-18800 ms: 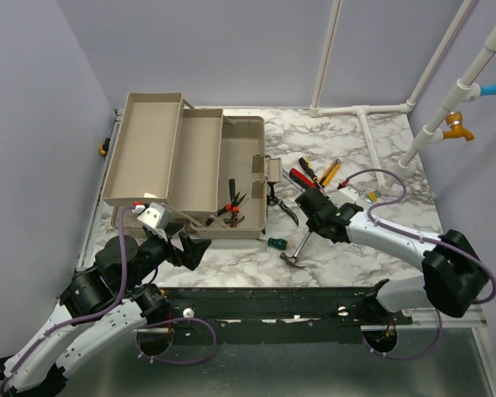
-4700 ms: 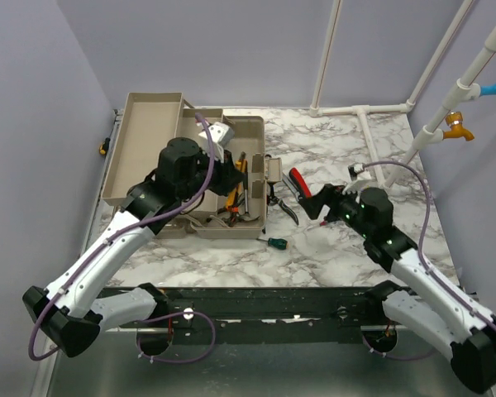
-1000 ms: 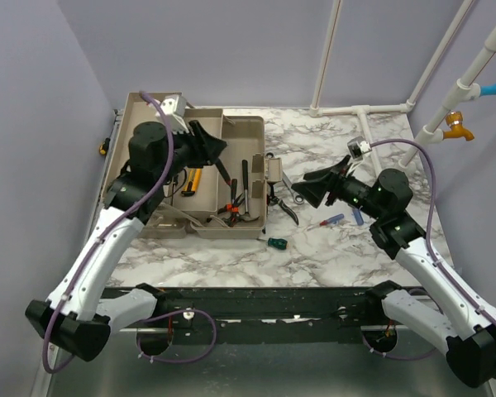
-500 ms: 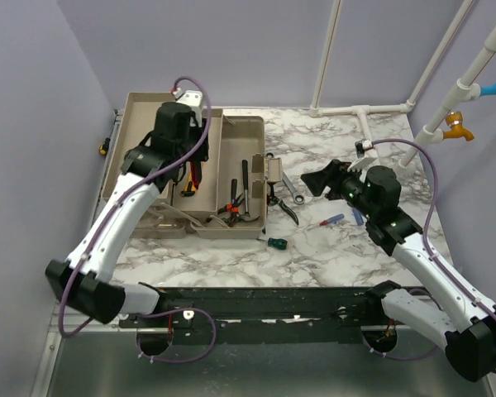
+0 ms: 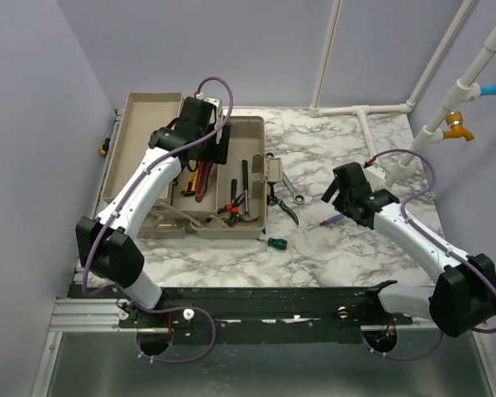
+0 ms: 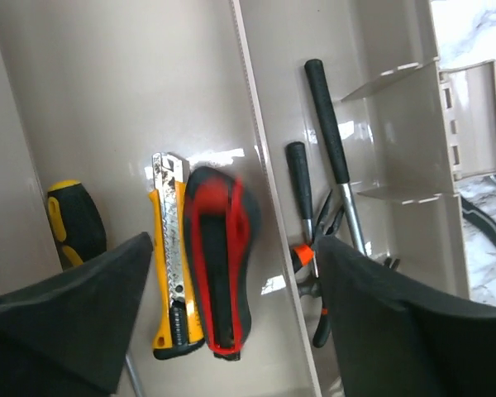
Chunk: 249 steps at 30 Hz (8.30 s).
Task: Pack the tool kit
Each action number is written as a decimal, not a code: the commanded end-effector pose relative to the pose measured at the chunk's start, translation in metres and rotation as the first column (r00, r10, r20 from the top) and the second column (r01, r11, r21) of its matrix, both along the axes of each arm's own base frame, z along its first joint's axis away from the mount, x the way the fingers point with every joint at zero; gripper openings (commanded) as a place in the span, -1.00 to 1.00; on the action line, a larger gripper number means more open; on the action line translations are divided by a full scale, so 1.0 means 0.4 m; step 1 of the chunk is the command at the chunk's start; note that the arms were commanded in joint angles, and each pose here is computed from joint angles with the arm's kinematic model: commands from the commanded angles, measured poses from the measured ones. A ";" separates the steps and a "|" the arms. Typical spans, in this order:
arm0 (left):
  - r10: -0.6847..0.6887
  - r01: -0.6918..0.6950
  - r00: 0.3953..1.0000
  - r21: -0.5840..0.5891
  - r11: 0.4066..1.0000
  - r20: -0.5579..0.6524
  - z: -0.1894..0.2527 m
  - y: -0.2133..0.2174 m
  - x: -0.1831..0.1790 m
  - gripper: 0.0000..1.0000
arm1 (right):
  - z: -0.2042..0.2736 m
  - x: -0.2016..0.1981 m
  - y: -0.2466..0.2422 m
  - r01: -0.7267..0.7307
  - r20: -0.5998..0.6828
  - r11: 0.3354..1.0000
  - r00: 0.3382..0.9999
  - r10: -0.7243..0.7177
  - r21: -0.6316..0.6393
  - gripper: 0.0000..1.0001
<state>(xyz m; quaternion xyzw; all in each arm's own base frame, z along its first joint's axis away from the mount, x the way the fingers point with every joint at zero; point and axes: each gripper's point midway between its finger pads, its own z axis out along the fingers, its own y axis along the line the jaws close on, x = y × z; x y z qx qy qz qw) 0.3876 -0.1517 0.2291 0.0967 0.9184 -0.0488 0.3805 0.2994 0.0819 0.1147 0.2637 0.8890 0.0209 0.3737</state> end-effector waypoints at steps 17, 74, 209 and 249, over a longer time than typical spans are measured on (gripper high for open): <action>0.115 0.162 0.862 -0.483 0.861 0.494 0.247 -0.001 -0.205 0.97 | -0.179 -0.022 -0.057 0.408 -0.219 0.912 0.886 -0.408 -0.049 0.26; -0.415 0.568 0.811 -0.722 0.394 0.412 0.200 -0.547 -0.414 0.22 | 0.533 -0.211 0.390 -0.962 0.866 0.213 0.248 0.435 0.168 -0.99; -0.546 0.485 0.783 -0.841 0.239 0.296 0.202 -0.694 -0.454 -0.30 | 0.471 -0.157 0.270 -0.870 0.812 0.268 0.486 0.324 0.414 -0.99; 0.389 -0.463 0.881 0.323 0.825 0.269 0.109 0.415 -0.194 -1.00 | 0.110 0.006 0.040 -0.379 0.232 0.890 0.917 0.325 0.254 0.49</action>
